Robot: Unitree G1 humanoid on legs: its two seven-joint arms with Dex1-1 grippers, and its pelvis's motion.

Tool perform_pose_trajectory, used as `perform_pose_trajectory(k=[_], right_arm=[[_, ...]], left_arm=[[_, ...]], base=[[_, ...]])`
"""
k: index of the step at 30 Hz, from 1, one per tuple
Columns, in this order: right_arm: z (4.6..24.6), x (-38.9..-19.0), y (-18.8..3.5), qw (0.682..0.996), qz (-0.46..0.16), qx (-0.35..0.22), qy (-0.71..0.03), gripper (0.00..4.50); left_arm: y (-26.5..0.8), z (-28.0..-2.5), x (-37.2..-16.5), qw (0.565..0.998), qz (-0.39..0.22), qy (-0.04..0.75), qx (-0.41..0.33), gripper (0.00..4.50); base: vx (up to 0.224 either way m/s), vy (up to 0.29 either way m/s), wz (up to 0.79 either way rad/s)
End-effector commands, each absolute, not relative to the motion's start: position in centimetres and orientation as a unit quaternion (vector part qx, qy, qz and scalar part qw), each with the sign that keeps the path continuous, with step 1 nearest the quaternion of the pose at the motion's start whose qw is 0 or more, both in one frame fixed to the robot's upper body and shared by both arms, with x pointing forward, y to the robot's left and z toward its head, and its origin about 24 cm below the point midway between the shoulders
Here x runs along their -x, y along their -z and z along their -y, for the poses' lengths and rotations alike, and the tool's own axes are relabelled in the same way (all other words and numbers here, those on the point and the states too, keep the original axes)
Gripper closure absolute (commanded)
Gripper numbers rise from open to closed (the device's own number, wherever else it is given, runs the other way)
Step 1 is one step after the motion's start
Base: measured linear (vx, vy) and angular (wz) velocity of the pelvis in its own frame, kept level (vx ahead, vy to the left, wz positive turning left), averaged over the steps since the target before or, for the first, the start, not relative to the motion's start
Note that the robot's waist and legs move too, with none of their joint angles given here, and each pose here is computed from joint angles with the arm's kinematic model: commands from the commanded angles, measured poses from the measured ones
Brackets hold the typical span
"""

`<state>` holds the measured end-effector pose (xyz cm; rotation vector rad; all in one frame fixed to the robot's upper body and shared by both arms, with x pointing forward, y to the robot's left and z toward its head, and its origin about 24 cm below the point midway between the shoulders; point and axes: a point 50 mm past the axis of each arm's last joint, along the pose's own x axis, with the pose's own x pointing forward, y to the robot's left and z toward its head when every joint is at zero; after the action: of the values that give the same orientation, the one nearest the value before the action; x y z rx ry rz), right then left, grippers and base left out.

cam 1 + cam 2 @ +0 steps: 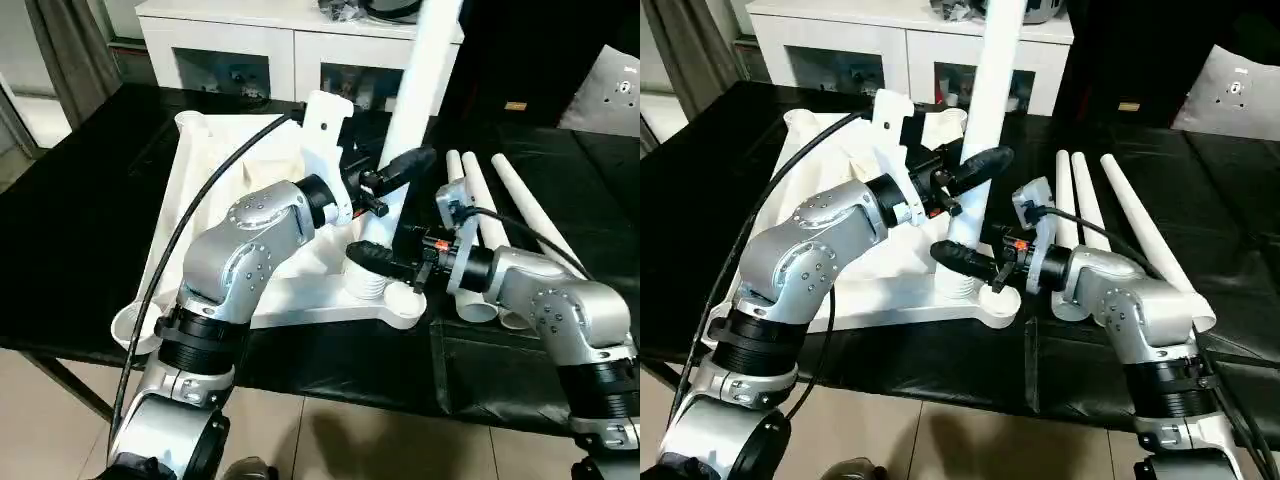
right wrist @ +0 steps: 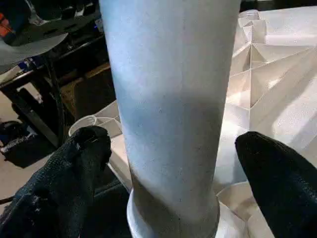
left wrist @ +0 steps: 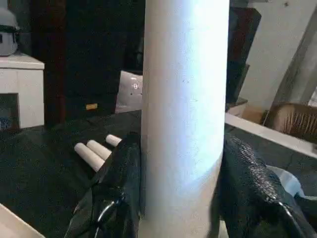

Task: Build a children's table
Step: Pick table leg

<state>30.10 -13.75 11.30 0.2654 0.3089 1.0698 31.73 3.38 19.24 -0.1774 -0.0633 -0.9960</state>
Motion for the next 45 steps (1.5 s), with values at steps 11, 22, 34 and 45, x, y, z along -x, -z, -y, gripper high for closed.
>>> perform_pose_trajectory(k=[11,22,34,45], right_arm=[[13.7,-30.5,-11.7,0.844,-0.134,-0.126,-0.504,1.20],[13.6,-30.7,-11.9,0.844,-0.123,-0.132,-0.506,2.12],[13.7,-30.6,-11.9,0.843,-0.118,-0.129,-0.508,2.54],[13.7,-31.4,-11.6,0.872,-0.093,-0.124,-0.464,2.57]], left_arm=[[-19.8,-2.7,-31.0,0.862,0.051,0.500,0.064,2.69],[-19.7,-2.6,-31.0,0.860,0.052,0.504,0.061,2.69],[-19.6,-2.6,-31.1,0.862,0.045,0.501,0.067,2.69],[-19.8,-1.9,-29.8,0.826,0.032,0.554,0.100,1.78]], base=[[0.000,0.000,0.00],[0.000,0.000,0.00],[0.000,0.000,0.00],[0.000,0.000,0.00]])
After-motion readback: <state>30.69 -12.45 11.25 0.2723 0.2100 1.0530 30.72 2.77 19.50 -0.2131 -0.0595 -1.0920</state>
